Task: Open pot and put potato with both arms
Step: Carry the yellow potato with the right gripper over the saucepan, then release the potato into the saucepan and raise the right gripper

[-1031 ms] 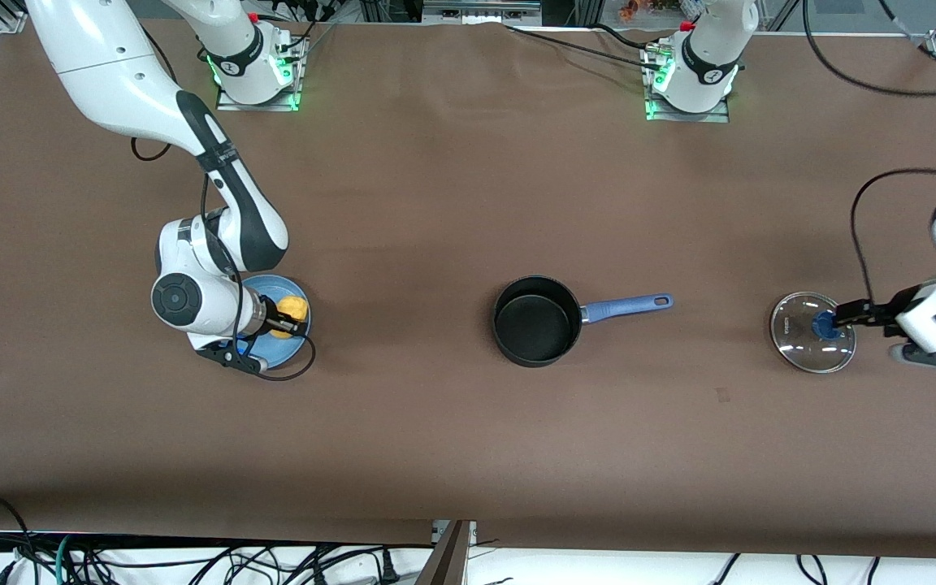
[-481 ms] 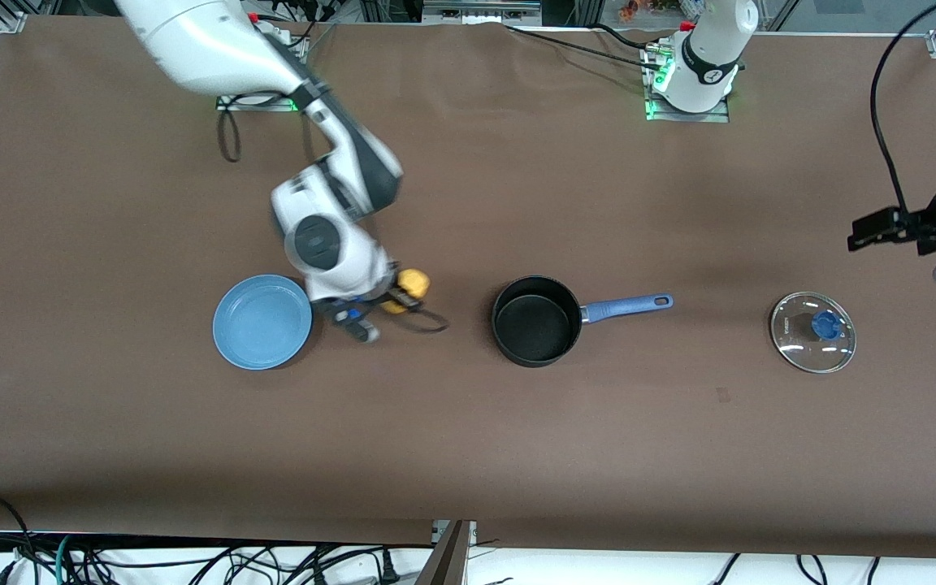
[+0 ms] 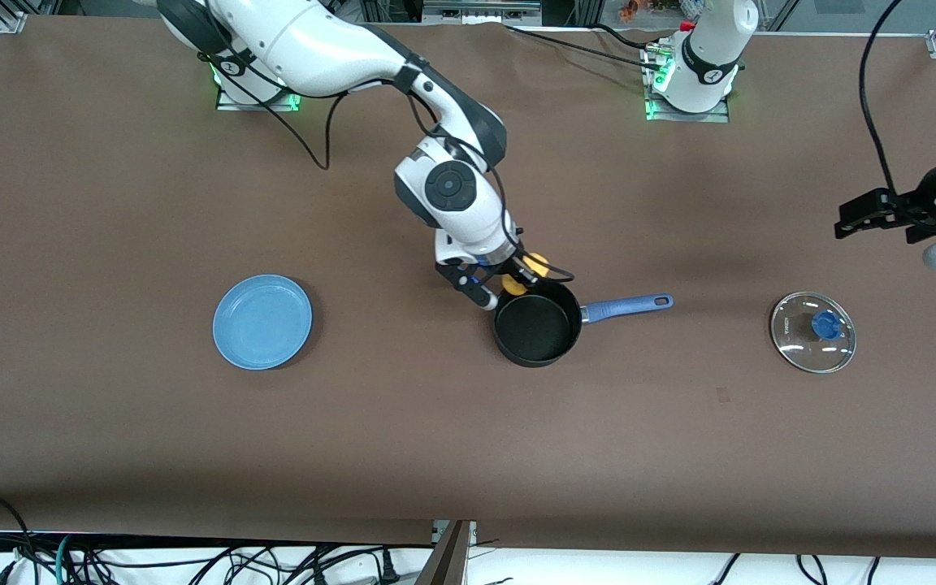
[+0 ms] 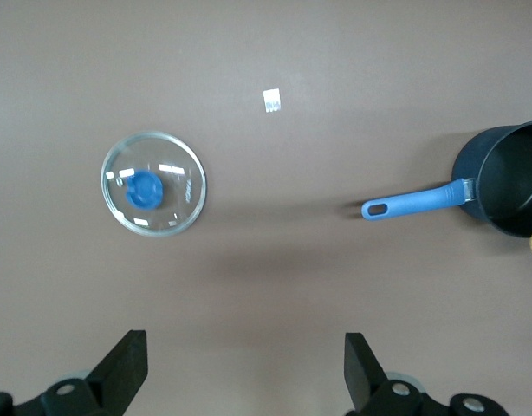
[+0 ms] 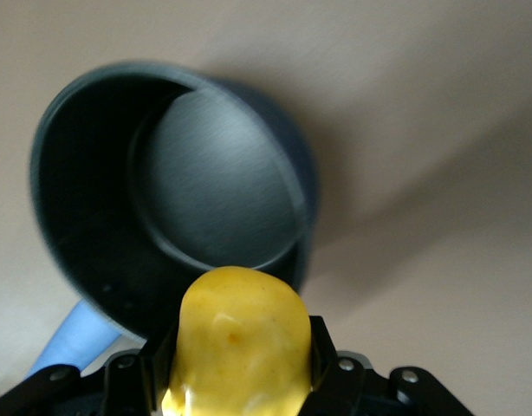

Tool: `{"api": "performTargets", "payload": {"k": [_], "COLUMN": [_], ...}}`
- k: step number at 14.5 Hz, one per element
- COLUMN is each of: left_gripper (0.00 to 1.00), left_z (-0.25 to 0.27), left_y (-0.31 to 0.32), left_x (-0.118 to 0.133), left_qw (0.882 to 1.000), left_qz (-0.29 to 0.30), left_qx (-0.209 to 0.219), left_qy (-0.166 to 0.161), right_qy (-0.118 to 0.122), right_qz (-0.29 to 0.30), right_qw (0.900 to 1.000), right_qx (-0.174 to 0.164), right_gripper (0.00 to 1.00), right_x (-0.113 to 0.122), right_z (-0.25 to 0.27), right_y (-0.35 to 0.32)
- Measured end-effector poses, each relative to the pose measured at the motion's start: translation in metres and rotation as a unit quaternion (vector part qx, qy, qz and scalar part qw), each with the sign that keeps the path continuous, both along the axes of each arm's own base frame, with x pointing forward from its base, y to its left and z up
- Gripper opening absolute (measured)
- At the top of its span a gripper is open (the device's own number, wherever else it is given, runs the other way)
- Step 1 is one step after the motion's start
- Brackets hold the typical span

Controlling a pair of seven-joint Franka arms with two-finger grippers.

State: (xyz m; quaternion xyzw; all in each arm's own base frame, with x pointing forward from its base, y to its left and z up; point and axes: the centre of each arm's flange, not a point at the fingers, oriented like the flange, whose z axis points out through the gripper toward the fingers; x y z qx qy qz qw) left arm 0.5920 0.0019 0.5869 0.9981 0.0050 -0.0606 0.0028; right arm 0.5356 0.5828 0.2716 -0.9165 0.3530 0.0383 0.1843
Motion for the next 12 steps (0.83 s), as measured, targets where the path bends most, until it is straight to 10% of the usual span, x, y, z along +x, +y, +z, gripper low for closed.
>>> {"api": "performTargets", "payload": {"k": [5,9,12], "left_gripper": [1.00,1.00,1.00], "left_z": [-0.002,-0.004,-0.010], "left_y": [-0.003,0.001,0.003], "left_x": [-0.001,0.000,0.004], "left_qw": [1.000,1.000,1.000], "left_qz": [0.016,0.019,0.020], "left_qx": [0.003,0.003,0.002], "left_qy": [0.006,0.008,0.013], "right_qy": [-0.027,-0.042,-0.049], "right_qz": [-0.015,-0.014,-0.011], "right_qw": [1.000,0.999,0.999], "right_qx": [-0.004,-0.011,-0.011], "right_gripper": [0.65,0.97,0.99], "right_x": [0.026,0.041,0.045], "right_z": [-0.007,-0.004,0.004], "right_y": [-0.017,-0.029,-0.029]}}
